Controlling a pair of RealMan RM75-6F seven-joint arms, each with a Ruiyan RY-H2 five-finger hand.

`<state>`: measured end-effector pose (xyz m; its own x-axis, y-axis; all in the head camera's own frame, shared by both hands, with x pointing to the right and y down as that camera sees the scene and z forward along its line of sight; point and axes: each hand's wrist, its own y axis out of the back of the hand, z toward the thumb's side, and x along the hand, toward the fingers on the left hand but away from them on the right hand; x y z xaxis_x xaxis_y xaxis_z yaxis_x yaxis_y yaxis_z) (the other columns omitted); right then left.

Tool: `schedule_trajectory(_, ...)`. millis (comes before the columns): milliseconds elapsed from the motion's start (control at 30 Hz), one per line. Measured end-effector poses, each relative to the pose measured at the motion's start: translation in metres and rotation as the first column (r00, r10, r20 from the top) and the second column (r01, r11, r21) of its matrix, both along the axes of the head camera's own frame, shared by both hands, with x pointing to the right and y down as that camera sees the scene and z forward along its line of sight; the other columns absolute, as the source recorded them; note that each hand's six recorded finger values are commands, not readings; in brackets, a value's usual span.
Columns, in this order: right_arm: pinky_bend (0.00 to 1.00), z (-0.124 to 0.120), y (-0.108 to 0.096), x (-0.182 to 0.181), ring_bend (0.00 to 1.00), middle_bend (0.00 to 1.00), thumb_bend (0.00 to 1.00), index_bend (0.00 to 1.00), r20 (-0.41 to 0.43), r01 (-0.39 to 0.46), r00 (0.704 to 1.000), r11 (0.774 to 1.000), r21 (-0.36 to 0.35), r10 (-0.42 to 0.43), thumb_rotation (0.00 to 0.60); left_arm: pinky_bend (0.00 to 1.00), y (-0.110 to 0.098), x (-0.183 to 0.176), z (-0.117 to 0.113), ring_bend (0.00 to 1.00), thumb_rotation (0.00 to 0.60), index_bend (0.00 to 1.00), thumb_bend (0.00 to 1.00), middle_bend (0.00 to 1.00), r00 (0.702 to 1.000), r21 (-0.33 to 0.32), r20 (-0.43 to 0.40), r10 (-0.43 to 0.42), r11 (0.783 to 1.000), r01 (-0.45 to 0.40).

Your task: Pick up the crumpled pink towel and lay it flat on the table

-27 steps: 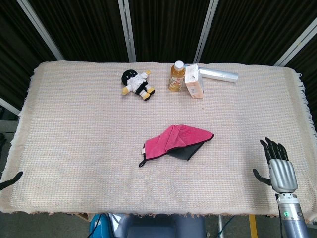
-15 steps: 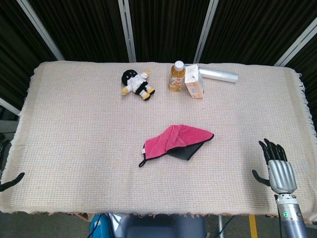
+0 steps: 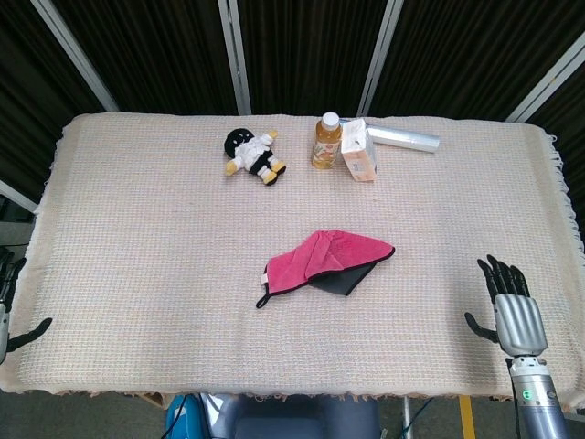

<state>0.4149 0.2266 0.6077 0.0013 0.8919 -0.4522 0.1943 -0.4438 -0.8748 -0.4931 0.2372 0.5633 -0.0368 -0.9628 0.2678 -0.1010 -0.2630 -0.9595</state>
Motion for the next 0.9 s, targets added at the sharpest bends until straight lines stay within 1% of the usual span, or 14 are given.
schedule_trajectory(167, 0.0, 0.0, -0.001, 0.001, 0.0, 0.0, 0.28, 0.0, 0.01, -0.008, 1.0, 1.0, 0.0, 0.008, 0.6, 0.0, -0.005, 0.016, 0.004, 0.0, 0.6, 0.12, 0.1, 0.0, 0.998, -0.004, -0.046, 0.033, 0.999, -0.033)
schedule_trajectory(300, 0.0, 0.002, -0.003, 0.002, 0.0, 0.0, 0.27, 0.0, 0.015, -0.018, 1.0, 1.0, -0.005, 0.018, 0.6, 0.0, -0.017, 0.045, 0.009, 0.0, 0.6, 0.14, 0.1, 0.01, 0.99, 0.004, -0.103, 0.094, 0.996, -0.094)
schedule_trajectory(467, 0.0, 0.003, -0.006, 0.003, 0.0, 0.0, 0.27, 0.0, 0.021, -0.025, 0.999, 1.0, -0.007, 0.025, 0.6, 0.0, -0.034, 0.085, 0.018, 0.0, 0.6, 0.12, 0.1, 0.01, 0.977, 0.015, -0.112, 0.182, 0.983, -0.181)
schedule_trajectory(600, 0.0, 0.004, -0.006, 0.005, 0.0, 0.0, 0.27, 0.0, 0.024, -0.032, 0.999, 0.999, -0.009, 0.033, 0.6, 0.0, -0.05, 0.129, 0.031, 0.0, 0.6, 0.11, 0.1, 0.01, 0.957, 0.014, -0.121, 0.263, 0.965, -0.263)
schedule_trajectory(700, 0.0, 0.004, -0.006, 0.006, 0.0, 0.0, 0.27, 0.0, 0.026, -0.038, 0.999, 0.999, -0.01, 0.038, 0.6, 0.0, -0.061, 0.164, 0.042, 0.0, 0.6, 0.11, 0.1, 0.01, 0.938, 0.009, -0.118, 0.327, 0.945, -0.328)
schedule_trajectory(800, 0.0, 0.004, -0.007, 0.008, 0.0, 0.0, 0.27, 0.0, 0.03, -0.048, 0.998, 0.999, -0.013, 0.048, 0.6, 0.0, -0.07, 0.2, 0.053, 0.0, 0.6, 0.11, 0.1, 0.01, 0.915, 0.013, -0.106, 0.39, 0.92, -0.391)
schedule_trajectory(900, 0.0, 0.004, -0.008, 0.011, 0.0, 0.0, 0.27, 0.0, 0.037, -0.06, 0.997, 0.998, -0.016, 0.061, 0.6, 0.0, -0.076, 0.23, 0.065, 0.0, 0.6, 0.1, 0.1, 0.01, 0.899, 0.009, -0.101, 0.427, 0.904, -0.428)
